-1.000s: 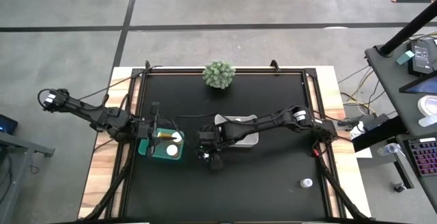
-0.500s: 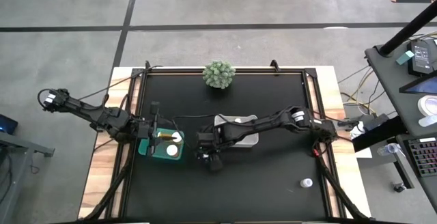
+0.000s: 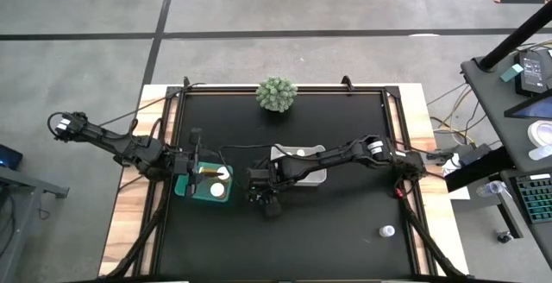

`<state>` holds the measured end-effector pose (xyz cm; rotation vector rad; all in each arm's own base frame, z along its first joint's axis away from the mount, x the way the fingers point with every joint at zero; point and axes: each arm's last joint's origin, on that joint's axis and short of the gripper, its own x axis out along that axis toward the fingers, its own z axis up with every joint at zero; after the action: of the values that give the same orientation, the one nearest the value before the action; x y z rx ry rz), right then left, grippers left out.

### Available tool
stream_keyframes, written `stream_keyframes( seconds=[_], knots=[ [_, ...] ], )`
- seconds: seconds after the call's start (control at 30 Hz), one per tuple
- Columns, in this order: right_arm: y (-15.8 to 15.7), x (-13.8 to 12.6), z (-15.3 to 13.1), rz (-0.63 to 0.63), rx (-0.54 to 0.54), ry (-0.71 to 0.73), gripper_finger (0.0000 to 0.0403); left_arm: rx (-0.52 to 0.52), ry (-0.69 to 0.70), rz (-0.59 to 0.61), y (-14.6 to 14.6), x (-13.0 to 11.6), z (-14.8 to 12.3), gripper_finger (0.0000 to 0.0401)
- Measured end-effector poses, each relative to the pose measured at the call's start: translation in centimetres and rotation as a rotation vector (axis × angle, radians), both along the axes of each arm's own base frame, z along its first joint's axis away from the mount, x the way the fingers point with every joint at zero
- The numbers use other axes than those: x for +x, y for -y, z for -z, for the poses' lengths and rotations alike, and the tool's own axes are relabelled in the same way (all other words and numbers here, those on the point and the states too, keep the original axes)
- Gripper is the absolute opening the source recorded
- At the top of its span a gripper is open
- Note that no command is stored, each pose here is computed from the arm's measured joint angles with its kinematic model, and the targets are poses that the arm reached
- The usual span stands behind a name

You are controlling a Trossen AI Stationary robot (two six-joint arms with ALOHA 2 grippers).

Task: Pick and place medicine bottles into bin by pill shape (circle, oval)
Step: Put the blue tablet bottle into the white bin

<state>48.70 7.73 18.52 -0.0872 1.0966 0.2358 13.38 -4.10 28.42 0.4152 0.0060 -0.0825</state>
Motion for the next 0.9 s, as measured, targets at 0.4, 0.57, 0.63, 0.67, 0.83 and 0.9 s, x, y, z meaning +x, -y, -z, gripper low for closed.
stream_keyframes(
  seconds=[0.4, 0.57, 0.63, 0.67, 0.83, 0.9],
  knots=[
    [0.0, -0.4, -2.8, -0.013, -0.005, -0.001, 0.0115, -0.034, -0.003, -0.024, 0.0, 0.1, 0.0, 0.0185],
    [0.1, -1.4, -5.8, -0.024, -0.011, 0.003, 0.0121, -0.026, -0.005, -0.031, -0.1, 0.1, 0.0, 0.0185],
    [0.2, -2.0, -7.0, -0.026, -0.012, 0.004, 0.0116, -0.025, -0.004, -0.037, -0.1, 0.1, 0.0, 0.0185],
    [0.3, -2.4, -7.7, -0.026, -0.011, 0.014, 0.0113, -0.025, -0.003, -0.045, -0.1, 0.1, 0.0, 0.0185],
    [1.0, -4.3, -10.5, 0.008, -0.028, 0.024, 0.0109, -0.024, -0.001, -0.057, -0.1, 0.1, 0.0, 0.0185],
    [1.3, -5.1, -11.5, 0.044, -0.058, 0.014, 0.0112, -0.024, 0.0, -0.057, -0.1, 0.1, 0.0, 0.0185]
  ],
)
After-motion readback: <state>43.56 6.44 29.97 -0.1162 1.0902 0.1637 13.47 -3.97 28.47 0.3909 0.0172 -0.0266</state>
